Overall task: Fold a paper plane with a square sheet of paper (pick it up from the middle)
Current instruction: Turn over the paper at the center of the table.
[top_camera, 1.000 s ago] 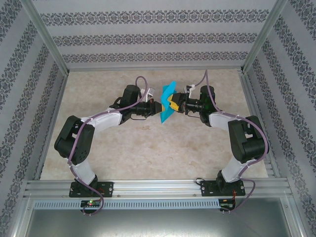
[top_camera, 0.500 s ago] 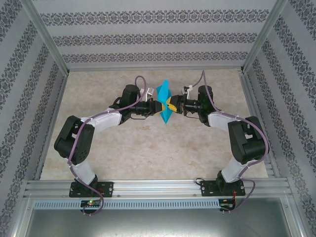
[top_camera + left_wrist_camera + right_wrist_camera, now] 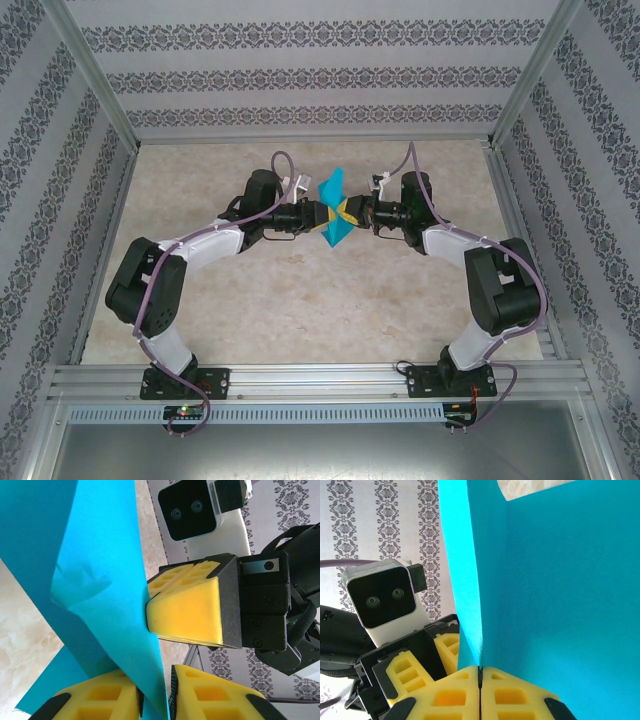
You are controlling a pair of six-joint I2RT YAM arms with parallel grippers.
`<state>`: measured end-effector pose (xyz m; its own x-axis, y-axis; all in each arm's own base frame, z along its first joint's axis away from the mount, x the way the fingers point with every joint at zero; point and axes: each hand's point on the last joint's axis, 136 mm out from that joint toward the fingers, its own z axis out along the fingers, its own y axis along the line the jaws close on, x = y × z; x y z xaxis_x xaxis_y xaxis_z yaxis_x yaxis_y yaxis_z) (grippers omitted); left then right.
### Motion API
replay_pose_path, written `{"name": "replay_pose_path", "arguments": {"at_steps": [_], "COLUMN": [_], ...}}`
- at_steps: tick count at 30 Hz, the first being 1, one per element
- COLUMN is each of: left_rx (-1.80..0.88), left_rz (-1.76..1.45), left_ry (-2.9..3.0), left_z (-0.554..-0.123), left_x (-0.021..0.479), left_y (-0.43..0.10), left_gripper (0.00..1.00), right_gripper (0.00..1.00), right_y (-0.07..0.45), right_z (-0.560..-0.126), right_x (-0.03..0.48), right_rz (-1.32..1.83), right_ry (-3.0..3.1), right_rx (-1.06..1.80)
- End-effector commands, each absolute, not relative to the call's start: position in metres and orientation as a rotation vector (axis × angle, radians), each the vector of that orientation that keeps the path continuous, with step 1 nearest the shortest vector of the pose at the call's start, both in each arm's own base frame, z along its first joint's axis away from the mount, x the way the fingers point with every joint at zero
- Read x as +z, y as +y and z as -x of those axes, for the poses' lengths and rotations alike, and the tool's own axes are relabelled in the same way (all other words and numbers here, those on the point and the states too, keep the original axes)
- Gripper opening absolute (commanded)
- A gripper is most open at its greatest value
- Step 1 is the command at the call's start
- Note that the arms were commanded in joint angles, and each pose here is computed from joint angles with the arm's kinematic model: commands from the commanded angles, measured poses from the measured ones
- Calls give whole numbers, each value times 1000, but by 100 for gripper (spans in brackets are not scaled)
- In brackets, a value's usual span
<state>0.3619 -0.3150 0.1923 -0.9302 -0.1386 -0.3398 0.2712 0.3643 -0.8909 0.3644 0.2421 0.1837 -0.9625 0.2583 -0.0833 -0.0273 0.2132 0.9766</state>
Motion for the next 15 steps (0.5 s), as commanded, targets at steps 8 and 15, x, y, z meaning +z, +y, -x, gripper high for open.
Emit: {"name": "replay_pose_path", "arguments": {"at_steps": [8,15], "left_rx": [-1327,-1421], "left_rz": [-110,-43], "left_ry": [2364,2322], "left_z": [-354,-344], "left_x": [204,204], "left_y": [-284,-294], "left_gripper": [52,70], "right_gripper": [0,0], "right_y": [246,248], "right_z": [-361,-362], "right_x": [209,216], "right_rz": [-102,-101], "right_ry": [2232,2221], "right_rx": [1777,1781]}}
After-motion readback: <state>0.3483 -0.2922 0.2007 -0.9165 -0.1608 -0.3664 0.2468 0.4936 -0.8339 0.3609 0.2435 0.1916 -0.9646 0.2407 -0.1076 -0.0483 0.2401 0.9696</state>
